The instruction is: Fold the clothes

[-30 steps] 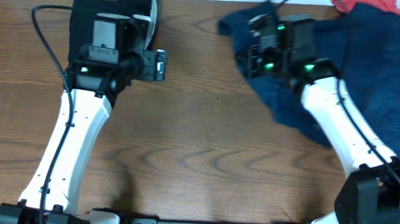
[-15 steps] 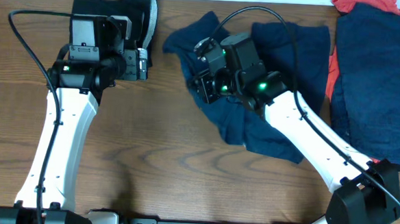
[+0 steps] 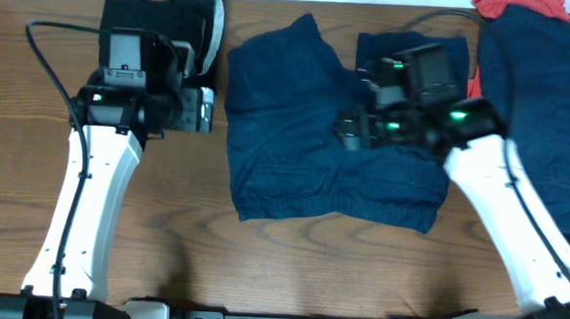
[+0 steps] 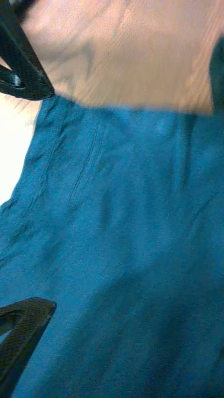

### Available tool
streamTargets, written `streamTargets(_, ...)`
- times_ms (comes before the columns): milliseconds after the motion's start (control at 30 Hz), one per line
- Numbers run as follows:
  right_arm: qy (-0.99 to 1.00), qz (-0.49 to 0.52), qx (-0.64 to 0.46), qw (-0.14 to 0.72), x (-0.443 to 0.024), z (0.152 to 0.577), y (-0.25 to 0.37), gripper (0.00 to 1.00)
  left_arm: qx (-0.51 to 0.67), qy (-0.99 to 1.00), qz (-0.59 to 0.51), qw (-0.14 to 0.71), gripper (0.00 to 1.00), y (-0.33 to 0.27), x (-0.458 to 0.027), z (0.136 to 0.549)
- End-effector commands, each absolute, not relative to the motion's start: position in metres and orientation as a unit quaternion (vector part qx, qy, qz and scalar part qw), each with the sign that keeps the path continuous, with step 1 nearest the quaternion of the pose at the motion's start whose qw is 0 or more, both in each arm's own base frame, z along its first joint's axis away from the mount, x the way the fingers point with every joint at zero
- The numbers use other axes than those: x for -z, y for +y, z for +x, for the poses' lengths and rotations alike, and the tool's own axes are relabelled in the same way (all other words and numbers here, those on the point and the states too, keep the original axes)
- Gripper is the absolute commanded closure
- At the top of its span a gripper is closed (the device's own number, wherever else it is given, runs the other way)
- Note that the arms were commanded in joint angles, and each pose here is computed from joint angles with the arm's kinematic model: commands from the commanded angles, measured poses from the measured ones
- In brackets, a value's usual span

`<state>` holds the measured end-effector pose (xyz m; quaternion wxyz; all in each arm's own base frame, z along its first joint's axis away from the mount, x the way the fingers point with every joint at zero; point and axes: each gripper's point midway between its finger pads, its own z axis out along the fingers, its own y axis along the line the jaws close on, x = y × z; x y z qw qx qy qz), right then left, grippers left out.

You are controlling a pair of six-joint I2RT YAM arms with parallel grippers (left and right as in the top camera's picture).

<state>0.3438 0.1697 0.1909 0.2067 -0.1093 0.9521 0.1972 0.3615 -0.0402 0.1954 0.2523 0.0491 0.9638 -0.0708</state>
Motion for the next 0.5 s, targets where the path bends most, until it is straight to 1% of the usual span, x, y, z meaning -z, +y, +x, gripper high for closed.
streamTargets(0,0.972,-0.055,-0.144,0.176,-0.183,0.335,0.125,0.01,0.073,0.970,0.064,0.223,0.12,-0.051,-0.198,0.341)
streamTargets(100,0.987,-0.005,-0.103,0.126,-0.170,0.316,0.093,0.01,0.078,0.981,0.047,0.169,0.12,-0.055,-0.188,0.316)
streamTargets(200,0.993,0.029,-0.058,0.099,-0.162,0.305,0.068,0.01,0.091,0.988,0.023,0.119,0.12,-0.061,-0.175,0.294)
streamTargets(300,0.995,0.044,-0.042,0.082,-0.151,0.298,0.056,0.01,0.121,0.989,0.037,0.079,0.12,-0.079,-0.157,0.276)
streamTargets(467,0.996,0.062,-0.035,0.054,-0.120,0.286,0.044,0.01,0.115,0.990,0.066,0.038,0.11,-0.094,-0.120,0.252)
